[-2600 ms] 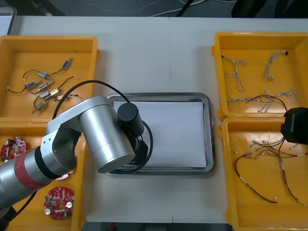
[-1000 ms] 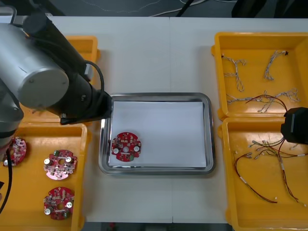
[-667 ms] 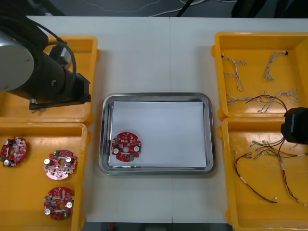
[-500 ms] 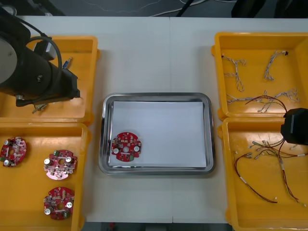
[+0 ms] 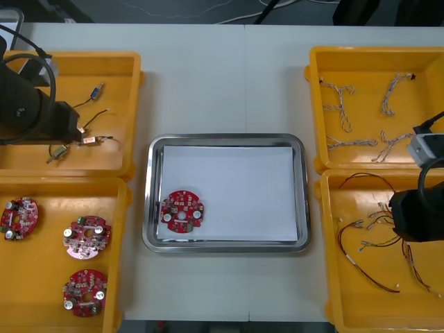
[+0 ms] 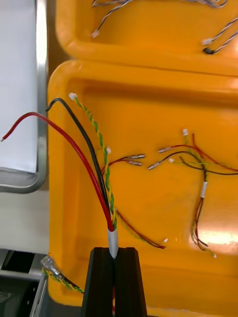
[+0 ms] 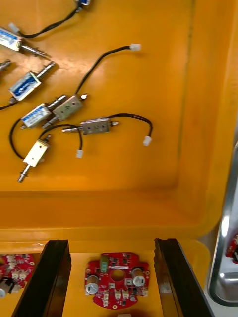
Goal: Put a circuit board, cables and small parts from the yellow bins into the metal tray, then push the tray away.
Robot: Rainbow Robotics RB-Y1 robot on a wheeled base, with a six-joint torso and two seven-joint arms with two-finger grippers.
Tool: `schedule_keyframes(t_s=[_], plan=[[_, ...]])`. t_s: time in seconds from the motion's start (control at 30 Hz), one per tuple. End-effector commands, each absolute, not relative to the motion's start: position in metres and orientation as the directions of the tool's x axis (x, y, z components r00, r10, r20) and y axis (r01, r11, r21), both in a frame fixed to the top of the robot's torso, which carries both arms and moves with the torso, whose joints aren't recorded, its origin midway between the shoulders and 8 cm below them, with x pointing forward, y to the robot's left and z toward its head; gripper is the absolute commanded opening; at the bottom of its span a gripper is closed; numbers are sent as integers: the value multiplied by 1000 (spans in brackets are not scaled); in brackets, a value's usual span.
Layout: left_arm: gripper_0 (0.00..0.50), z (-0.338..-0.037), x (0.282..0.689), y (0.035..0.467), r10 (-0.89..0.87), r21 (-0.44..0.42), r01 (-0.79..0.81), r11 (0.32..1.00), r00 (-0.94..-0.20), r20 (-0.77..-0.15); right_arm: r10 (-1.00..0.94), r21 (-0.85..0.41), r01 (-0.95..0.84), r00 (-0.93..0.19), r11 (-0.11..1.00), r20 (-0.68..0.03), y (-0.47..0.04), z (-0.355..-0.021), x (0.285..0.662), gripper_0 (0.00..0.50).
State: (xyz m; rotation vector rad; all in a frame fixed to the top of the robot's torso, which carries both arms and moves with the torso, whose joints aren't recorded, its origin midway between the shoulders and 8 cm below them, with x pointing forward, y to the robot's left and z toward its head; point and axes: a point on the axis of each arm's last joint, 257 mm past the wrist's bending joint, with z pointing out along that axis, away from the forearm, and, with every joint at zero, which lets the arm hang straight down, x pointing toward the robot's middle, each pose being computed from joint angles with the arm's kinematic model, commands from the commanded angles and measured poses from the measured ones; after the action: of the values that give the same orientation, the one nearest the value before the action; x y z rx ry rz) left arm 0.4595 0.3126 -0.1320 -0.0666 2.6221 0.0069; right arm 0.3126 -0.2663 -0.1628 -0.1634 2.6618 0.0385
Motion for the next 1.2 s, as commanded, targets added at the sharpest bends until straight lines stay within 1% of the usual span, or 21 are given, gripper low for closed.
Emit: schedule_keyframes(t_s=[0.03,0.17,0.27,0.4,0.6,0.7,0.77,0.83,0.87,0.9,1.07,1.17,1.2], plan=[[500,-121,461,358,-1,83,-49,995,-864,-503,-198,-2,-220,-874,975,-444,-243,-157,304,0],[500,-120,470,377,24,97,-29,995,-860,-509,-287,14,-322,-861,947,-420,-220,-157,296,0],[500,-121,476,383,37,105,-21,994,-854,-518,-329,10,-366,-847,930,-416,-211,-156,295,0],[500,-121,487,392,75,135,2,991,-842,-535,-404,-14,-438,-816,899,-413,-198,-155,294,0],[500,-119,499,401,145,175,58,983,-826,-544,-544,-79,-565,-735,821,-405,-176,-152,295,0],[500,-117,501,402,163,184,72,980,-821,-547,-641,-141,-646,-658,750,-395,-167,-153,298,0],[500,-115,503,402,178,193,83,978,-815,-552,-715,-191,-705,-590,683,-377,-162,-154,299,0],[500,-111,506,404,220,221,112,969,-801,-557,-770,-224,-751,-530,621,-356,-157,-156,299,0],[500,-112,506,403,225,223,117,968,-800,-556,-778,-227,-758,-521,611,-351,-156,-157,299,0],[500,-109,507,407,251,243,134,961,-792,-556,-816,-249,-789,-477,561,-326,-154,-160,302,0],[500,-104,508,410,313,279,184,943,-776,-548,-898,-288,-861,-346,419,-270,-143,-166,310,0],[500,-101,507,412,337,289,205,935,-767,-546,-929,-302,-890,-270,341,-251,-134,-167,318,0],[500,-100,507,412,336,287,205,936,-766,-547,-933,-303,-894,-260,331,-250,-132,-167,320,0]])
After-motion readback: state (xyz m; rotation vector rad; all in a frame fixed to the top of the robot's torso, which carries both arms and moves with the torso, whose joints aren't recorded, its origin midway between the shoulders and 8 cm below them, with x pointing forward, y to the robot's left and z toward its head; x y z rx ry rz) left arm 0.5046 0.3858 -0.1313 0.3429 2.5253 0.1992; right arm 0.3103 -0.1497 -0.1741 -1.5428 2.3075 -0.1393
